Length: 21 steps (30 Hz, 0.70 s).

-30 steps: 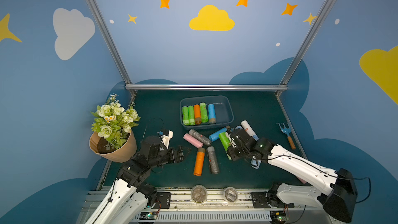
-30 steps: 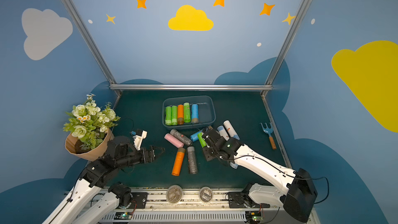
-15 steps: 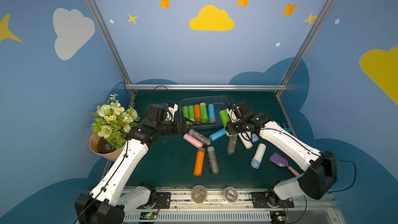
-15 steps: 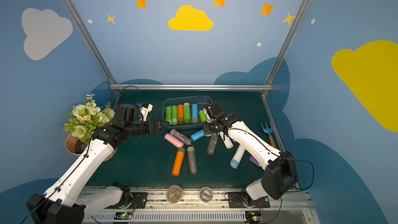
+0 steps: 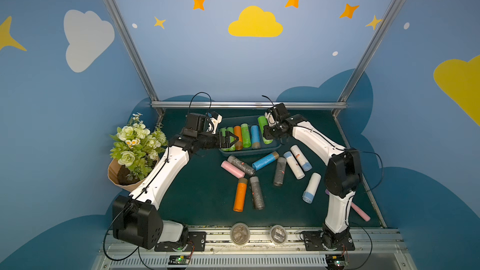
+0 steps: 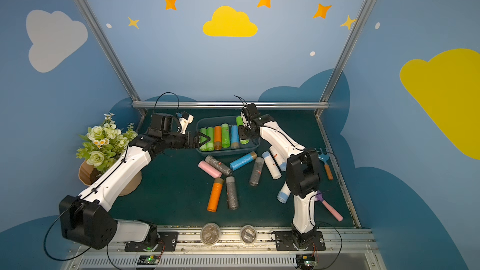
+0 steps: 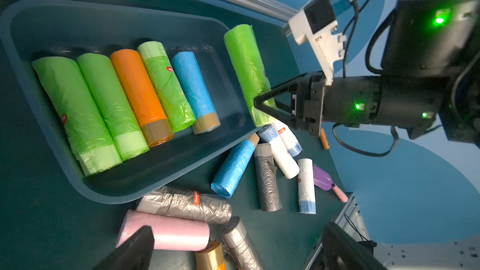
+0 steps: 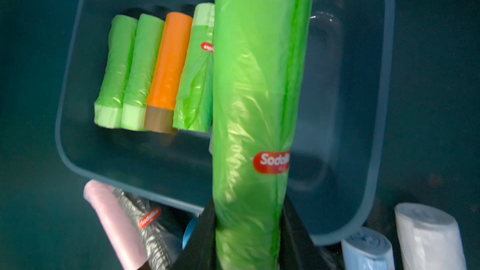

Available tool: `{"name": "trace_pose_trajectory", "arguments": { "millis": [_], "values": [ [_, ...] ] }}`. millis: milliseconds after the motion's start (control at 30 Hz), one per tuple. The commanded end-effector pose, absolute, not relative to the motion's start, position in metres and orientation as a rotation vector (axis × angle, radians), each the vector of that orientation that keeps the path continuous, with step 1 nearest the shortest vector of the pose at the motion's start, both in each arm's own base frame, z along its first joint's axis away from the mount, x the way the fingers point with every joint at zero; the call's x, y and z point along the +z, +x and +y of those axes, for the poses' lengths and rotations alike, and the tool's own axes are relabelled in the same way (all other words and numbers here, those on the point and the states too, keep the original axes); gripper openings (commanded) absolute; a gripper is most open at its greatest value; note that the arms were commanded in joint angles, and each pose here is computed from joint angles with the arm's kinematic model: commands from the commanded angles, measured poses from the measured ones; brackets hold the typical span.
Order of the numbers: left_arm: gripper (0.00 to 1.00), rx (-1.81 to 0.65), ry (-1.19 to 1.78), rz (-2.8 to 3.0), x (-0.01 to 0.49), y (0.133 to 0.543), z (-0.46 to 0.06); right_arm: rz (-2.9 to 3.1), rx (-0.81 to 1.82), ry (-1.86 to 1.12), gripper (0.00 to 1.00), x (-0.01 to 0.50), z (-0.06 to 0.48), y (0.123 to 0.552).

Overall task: Put the roll of trash bags into the storage box
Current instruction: Place the roll of trash bags in the storage box.

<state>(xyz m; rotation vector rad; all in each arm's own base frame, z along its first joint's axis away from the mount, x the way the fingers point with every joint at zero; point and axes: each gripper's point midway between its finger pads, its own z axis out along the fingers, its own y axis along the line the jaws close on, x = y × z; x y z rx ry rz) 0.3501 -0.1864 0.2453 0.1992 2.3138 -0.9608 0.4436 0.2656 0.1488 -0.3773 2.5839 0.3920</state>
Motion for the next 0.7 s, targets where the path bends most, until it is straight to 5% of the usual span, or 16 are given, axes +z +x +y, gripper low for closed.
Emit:
{"name": "trace_pose_trajectory", "arguments": {
  "millis": [0,667],
  "values": [
    [1.00,-0.963,0.193,2.240,0.262,0.350,-0.184,2.590,0.411,-0.367,0.16,0.139,0.268,0.460],
    [1.00,-0.902,0.089,2.323,0.252,0.349,-0.162,2.706,0.404,-0.285,0.16,0.071,0.267,0.486]
  ]
}}
